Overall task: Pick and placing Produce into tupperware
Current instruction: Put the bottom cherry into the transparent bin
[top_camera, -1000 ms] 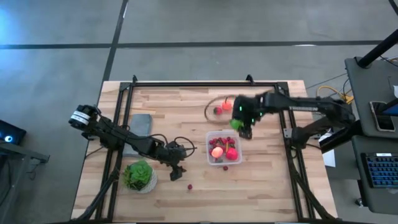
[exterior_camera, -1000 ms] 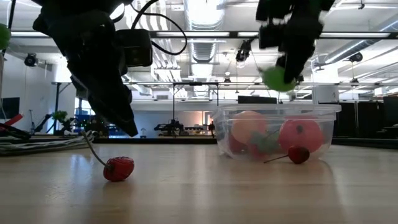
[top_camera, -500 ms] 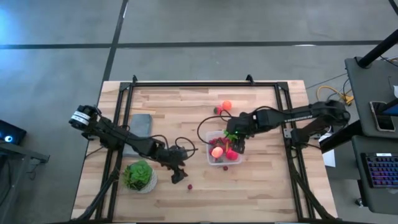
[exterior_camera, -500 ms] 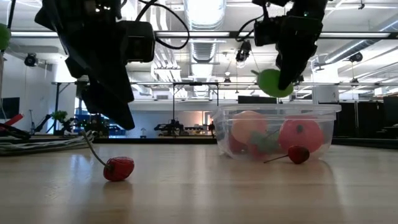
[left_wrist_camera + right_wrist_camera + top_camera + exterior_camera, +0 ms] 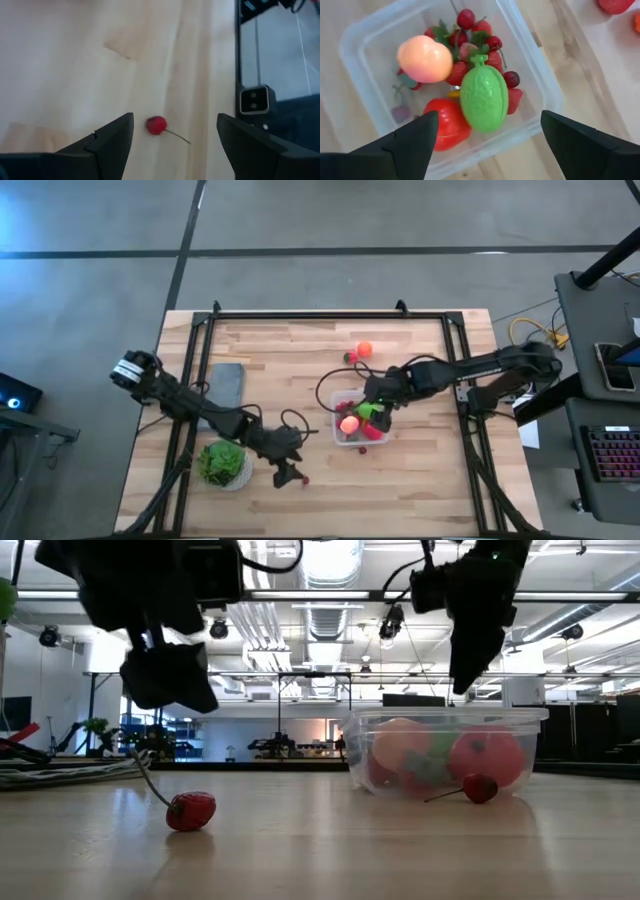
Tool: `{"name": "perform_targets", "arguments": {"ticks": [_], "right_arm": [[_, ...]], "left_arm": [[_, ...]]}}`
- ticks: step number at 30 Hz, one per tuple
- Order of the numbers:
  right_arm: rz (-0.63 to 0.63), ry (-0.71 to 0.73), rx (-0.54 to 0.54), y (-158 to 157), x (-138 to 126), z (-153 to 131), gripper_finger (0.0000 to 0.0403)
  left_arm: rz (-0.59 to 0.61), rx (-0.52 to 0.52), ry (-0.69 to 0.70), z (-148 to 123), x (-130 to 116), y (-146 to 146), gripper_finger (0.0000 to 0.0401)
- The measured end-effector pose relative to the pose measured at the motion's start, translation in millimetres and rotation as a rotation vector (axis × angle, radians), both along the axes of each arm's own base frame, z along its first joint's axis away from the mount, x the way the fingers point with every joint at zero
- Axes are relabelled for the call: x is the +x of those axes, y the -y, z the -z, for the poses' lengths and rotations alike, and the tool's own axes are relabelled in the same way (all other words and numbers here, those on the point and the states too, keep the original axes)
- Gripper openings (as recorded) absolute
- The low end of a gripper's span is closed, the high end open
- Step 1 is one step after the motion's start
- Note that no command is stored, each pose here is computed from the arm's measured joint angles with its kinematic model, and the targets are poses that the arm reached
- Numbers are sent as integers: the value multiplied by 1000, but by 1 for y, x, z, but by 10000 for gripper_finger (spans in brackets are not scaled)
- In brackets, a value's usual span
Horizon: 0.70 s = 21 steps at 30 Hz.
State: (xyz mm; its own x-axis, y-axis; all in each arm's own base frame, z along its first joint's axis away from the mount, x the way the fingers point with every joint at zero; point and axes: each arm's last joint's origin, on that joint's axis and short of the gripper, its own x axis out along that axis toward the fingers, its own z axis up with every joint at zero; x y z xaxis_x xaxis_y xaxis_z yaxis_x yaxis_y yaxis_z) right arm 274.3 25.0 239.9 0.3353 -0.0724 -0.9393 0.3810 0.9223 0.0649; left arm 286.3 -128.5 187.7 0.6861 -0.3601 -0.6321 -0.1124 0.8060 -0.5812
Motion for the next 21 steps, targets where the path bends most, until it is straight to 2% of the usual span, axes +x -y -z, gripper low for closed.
{"name": "perform_targets", "arguments": {"ticks": [2,7,10,15,21], "right_arm": [[17,25,13,-3,-3,-6,348],[28,92,11,-15,-15,-21,354],[38,141,-13,-24,-23,-31,354],[91,207,-26,-33,-37,-44,354],[114,209,-16,-39,-47,-48,354]], "left_arm": [[26,12,7,0,-2,5,271],[105,129,56,3,-8,17,271],[116,141,26,10,-7,21,271],[115,175,-14,17,10,34,271],[119,229,-103,17,36,48,271]]}}
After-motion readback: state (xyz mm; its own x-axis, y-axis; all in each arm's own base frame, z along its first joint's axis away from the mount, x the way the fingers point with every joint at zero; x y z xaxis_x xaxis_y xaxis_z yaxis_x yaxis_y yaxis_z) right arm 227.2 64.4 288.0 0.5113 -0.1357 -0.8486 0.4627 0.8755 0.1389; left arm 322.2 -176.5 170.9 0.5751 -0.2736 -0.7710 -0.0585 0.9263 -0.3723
